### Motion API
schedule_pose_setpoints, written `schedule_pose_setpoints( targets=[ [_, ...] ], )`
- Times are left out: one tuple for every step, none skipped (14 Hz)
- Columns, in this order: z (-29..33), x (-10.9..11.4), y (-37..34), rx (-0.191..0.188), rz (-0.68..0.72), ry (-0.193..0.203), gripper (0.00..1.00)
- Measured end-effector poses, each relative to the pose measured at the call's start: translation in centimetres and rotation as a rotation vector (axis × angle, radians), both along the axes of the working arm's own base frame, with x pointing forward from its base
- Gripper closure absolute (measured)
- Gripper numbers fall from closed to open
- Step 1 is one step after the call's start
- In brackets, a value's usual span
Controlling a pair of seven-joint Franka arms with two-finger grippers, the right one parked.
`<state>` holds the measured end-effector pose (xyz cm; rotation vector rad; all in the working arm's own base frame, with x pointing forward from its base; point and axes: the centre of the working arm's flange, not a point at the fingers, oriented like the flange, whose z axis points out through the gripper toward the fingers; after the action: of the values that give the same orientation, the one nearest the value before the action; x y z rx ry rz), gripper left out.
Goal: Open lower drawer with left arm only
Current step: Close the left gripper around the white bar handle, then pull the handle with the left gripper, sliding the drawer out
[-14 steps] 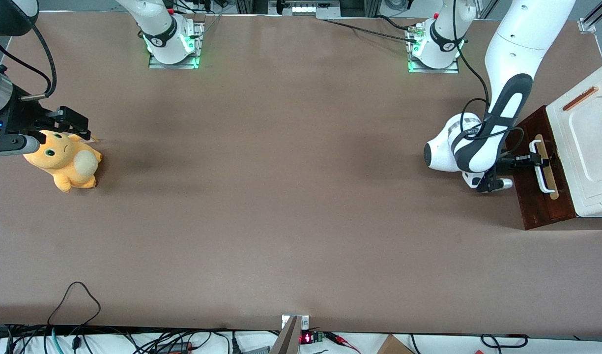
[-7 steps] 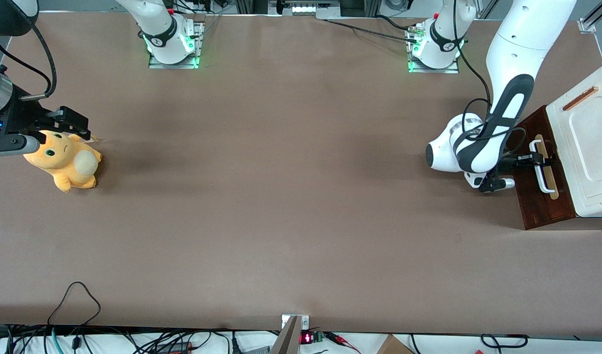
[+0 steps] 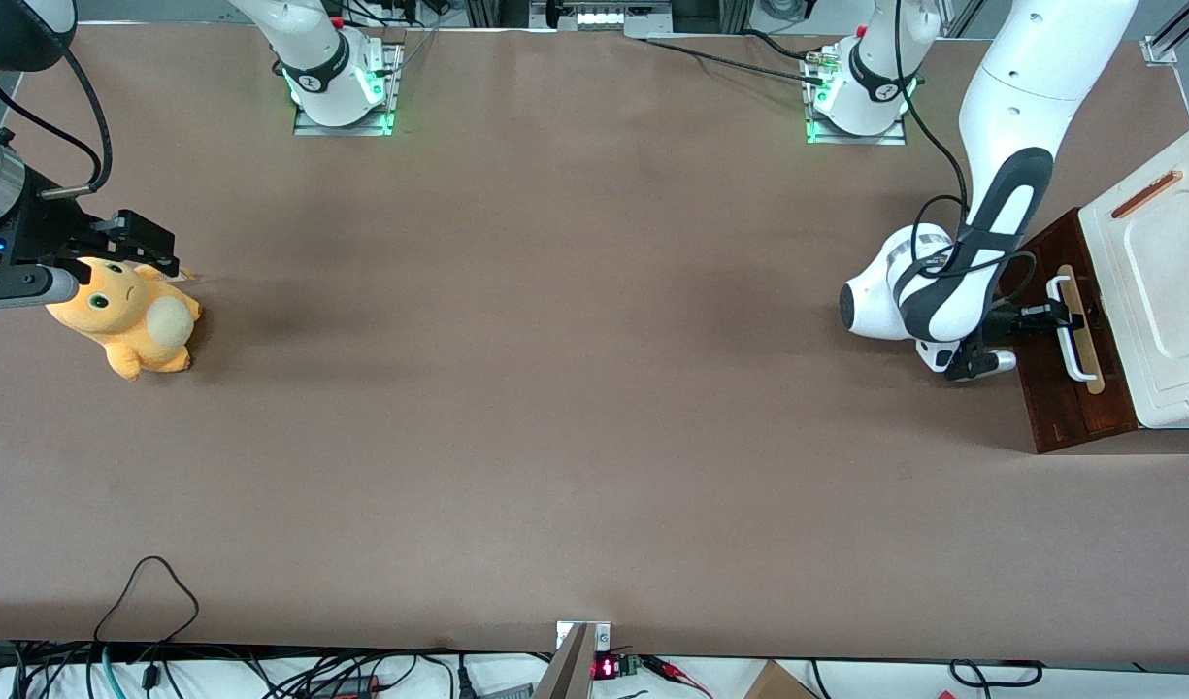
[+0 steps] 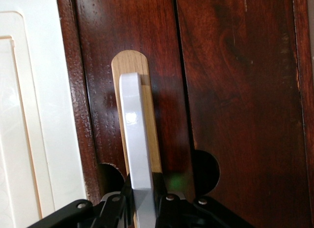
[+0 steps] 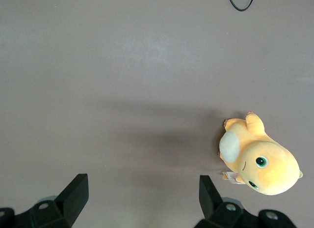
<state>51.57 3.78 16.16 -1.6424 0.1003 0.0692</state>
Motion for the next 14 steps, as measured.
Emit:
schedule_pose_setpoints(
  targets=[
    [0.0, 0.0, 0.0, 0.000, 0.000, 0.000, 0.81],
    [0.0, 0.0, -0.1, -0.001, -0.001, -0.001, 0.81],
    [0.0, 0.1, -0.2, -0.002, -0.004, -0.001, 0.81],
    [0.0, 0.0, -0.5, -0.002, -0.010, 0.000, 0.81],
    [-0.1, 0.0, -1.0, -0.002, -0.018, 0.001, 0.81],
    [0.0, 0.0, -1.8, 0.000, -0.029, 0.002, 0.81],
    [-0.1, -0.1, -2.8, 0.000, -0.041, 0.004, 0.81],
    [-0.1, -0.2, -3.9, -0.001, -0.052, 0.005, 0.81],
    [-0.1, -0.3, -5.0, -0.002, -0.065, 0.006, 0.81],
    [-0.1, -0.5, -6.2, -0.006, -0.078, 0.006, 0.81],
    [0.0, -0.5, -7.5, -0.010, -0.090, 0.004, 0.81],
    [0.0, -0.6, -8.6, -0.014, -0.100, 0.001, 0.81],
    [0.1, -0.7, -9.7, -0.018, -0.112, 0.000, 0.81],
    [0.1, -0.8, -10.7, -0.021, -0.125, 0.000, 0.81]
  ],
)
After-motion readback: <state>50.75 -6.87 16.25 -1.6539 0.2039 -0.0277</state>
